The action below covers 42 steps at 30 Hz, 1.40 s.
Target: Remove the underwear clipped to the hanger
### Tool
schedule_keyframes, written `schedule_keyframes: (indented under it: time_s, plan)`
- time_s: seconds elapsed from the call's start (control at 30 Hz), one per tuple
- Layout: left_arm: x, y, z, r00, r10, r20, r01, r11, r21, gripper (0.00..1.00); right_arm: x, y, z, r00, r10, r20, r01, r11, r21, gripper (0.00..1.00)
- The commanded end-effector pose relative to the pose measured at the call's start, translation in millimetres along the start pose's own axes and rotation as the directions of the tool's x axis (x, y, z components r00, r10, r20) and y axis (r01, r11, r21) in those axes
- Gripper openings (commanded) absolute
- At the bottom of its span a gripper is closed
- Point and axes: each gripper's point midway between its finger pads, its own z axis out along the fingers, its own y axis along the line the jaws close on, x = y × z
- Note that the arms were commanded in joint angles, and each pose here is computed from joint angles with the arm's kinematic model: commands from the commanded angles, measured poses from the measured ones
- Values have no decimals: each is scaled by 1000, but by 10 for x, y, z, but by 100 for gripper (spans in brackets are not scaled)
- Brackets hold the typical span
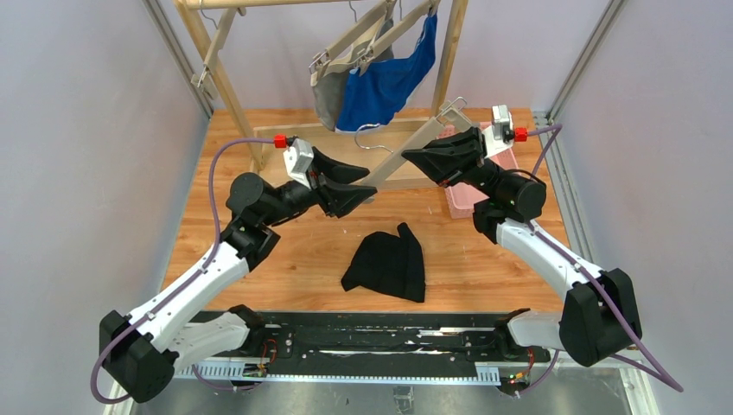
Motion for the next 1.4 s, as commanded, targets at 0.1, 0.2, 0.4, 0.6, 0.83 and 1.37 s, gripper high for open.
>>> schedule_keyframes:
  time_s: [0.1, 0.2, 0.4, 0.6, 0.83, 1.37]
  plan:
    - [-169, -94, 87, 999, 34, 19, -35, 998, 60, 49, -42, 129, 77, 1000, -15, 15, 16, 998, -58, 1]
    - [-180, -98, 93, 999, 38, 20, -39, 997, 64, 48, -28, 128, 87, 1000, -13, 12, 14, 998, -62, 1]
    - [-164, -126, 95, 999, 37, 12, -38, 996, 83, 40, -10, 116, 82, 1000, -10, 10, 10, 998, -58, 0]
    - [-62, -125, 106, 1000, 16, -15, -15, 995, 100, 19, -37, 127, 99, 1000, -15, 11, 16, 998, -62, 1]
    - [-20, -156, 127, 999, -4, -35, 8, 992, 128, 1, -35, 123, 105, 1000, -11, 12, 12, 998, -60, 1]
    - [-274, -305, 4, 1000, 7, 29, -10, 992, 128, 0, 57, 21, 33, 1000, 2, 9, -2, 1000, 3, 64]
